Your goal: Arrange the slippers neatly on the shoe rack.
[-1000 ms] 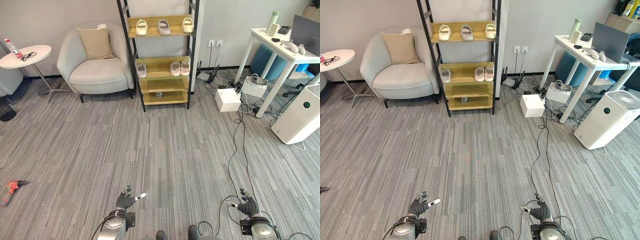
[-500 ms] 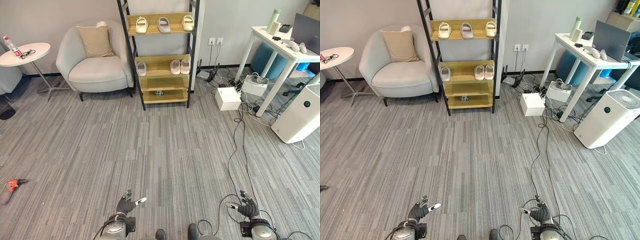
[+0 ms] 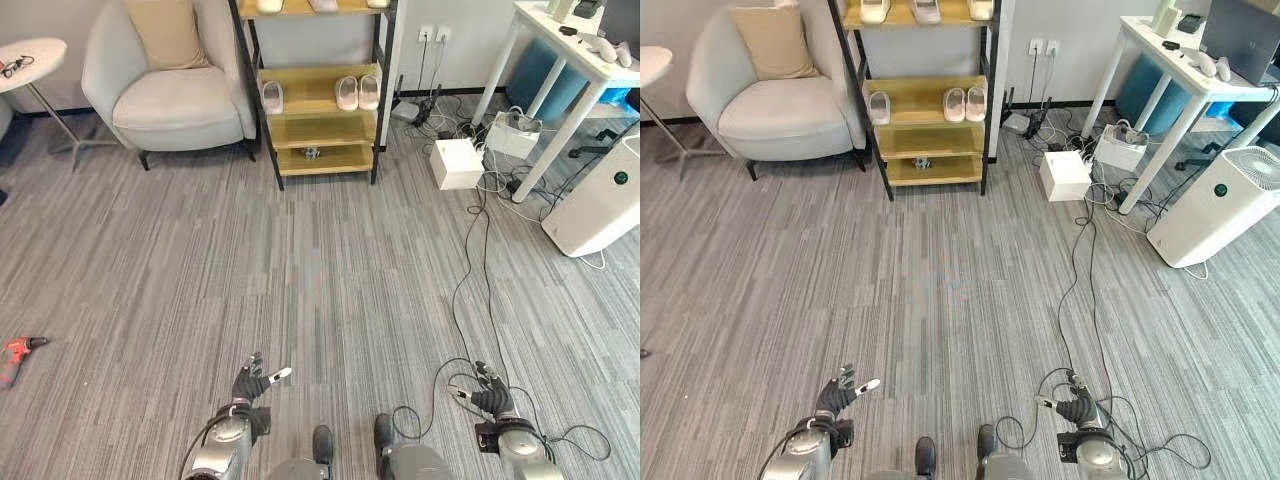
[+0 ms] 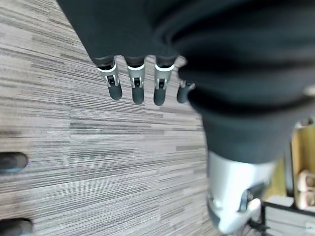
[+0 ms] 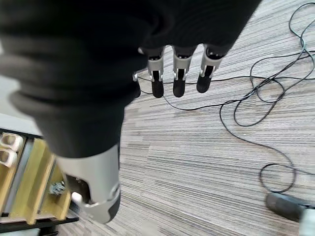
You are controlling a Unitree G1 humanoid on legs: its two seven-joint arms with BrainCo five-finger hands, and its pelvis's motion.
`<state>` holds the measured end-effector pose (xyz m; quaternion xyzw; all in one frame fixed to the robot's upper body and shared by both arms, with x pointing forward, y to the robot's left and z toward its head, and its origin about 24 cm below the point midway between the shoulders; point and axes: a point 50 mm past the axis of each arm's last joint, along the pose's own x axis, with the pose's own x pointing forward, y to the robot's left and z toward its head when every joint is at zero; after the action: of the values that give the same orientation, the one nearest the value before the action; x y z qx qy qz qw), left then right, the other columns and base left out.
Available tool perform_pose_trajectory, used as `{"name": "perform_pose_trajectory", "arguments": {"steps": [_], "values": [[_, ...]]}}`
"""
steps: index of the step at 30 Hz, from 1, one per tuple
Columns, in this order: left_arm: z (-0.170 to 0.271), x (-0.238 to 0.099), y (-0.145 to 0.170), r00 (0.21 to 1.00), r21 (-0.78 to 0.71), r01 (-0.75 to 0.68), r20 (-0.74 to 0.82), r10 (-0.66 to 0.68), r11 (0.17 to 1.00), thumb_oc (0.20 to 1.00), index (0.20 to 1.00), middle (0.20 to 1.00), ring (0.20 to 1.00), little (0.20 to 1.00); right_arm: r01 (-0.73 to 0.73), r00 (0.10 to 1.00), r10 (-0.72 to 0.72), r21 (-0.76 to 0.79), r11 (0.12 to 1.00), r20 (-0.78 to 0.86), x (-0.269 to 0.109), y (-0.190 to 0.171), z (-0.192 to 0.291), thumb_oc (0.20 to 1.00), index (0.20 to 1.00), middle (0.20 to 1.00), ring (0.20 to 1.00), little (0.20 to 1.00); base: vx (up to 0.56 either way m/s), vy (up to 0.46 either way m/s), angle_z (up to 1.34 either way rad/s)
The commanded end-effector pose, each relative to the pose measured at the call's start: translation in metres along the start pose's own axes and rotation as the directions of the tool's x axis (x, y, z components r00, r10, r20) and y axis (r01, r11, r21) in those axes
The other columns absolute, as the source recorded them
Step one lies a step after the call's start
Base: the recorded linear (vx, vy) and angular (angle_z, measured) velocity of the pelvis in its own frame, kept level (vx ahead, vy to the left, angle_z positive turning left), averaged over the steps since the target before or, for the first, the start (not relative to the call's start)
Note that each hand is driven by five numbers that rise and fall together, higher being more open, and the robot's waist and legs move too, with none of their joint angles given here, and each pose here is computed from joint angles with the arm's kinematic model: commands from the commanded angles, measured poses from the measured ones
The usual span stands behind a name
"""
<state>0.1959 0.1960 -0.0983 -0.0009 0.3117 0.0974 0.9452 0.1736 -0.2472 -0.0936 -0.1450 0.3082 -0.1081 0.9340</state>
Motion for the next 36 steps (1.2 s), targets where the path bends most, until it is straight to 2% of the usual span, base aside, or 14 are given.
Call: {"name": "perform_pose_trajectory", "arguments": {"steps": [1, 7, 11, 16, 21, 26, 36], "values": [[0.02, 0.005, 0.007, 0.996, -0.105, -0.026, 0.082, 0.035, 0.994, 1.0, 1.0, 1.0, 1.0, 1.0, 0.033, 0.997, -0.037, 0.056, 0.998, 0.068, 0.003, -0.007, 0.016, 1.0, 1.0, 1.0, 1.0, 1.0, 0.22, -0.022, -0.03], [0.02, 0.007, 0.011, 0.996, -0.178, -0.047, 0.067, 0.06, 0.983, 1.0, 1.0, 1.0, 1.0, 1.0, 0.076, 0.997, -0.075, 0.054, 0.996, -0.008, -0.003, -0.02, -0.004, 1.0, 1.0, 1.0, 1.0, 1.0, 0.26, -0.106, 0.06], [0.015, 0.006, 0.005, 0.998, -0.156, -0.019, 0.054, 0.027, 0.988, 1.0, 1.0, 1.0, 1.0, 1.0, 0.101, 0.992, -0.094, 0.081, 0.992, -0.088, -0.013, -0.027, -0.027, 1.0, 1.0, 1.0, 1.0, 1.0, 0.3, -0.148, 0.37], [0.01, 0.005, -0.007, 0.999, -0.176, 0.024, 0.034, -0.019, 0.984, 1.0, 1.0, 1.0, 1.0, 1.0, 0.113, 0.989, -0.103, 0.093, 0.989, -0.106, -0.017, -0.036, -0.035, 1.0, 1.0, 1.0, 1.0, 1.0, 0.29, -0.199, 0.3], [0.012, 0.007, -0.013, 0.998, -0.116, 0.056, 0.034, -0.053, 0.992, 1.0, 1.0, 1.0, 1.0, 1.0, 0.113, 0.992, -0.107, 0.094, 0.989, -0.066, -0.012, -0.042, -0.024, 1.0, 1.0, 1.0, 1.0, 1.0, 0.18, -0.157, -0.11], [0.011, 0.007, -0.008, 0.998, 0.026, 0.052, 0.038, -0.052, 0.998, 1.0, 1.0, 1.0, 1.0, 1.0, 0.104, 0.994, -0.102, 0.083, 0.991, -0.028, -0.011, -0.041, -0.017, 1.0, 1.0, 1.0, 1.0, 1.0, 0.32, 0.016, -0.16], [0.0, 0.003, -0.007, 0.999, 0.02, 0.045, 0.005, -0.045, 0.999, 1.0, 1.0, 1.0, 1.0, 1.0, 0.056, 0.998, -0.054, 0.048, 0.997, -0.04, -0.01, -0.029, -0.017, 1.0, 1.0, 1.0, 1.0, 1.0, 0.37, 0.149, -0.34]]}}
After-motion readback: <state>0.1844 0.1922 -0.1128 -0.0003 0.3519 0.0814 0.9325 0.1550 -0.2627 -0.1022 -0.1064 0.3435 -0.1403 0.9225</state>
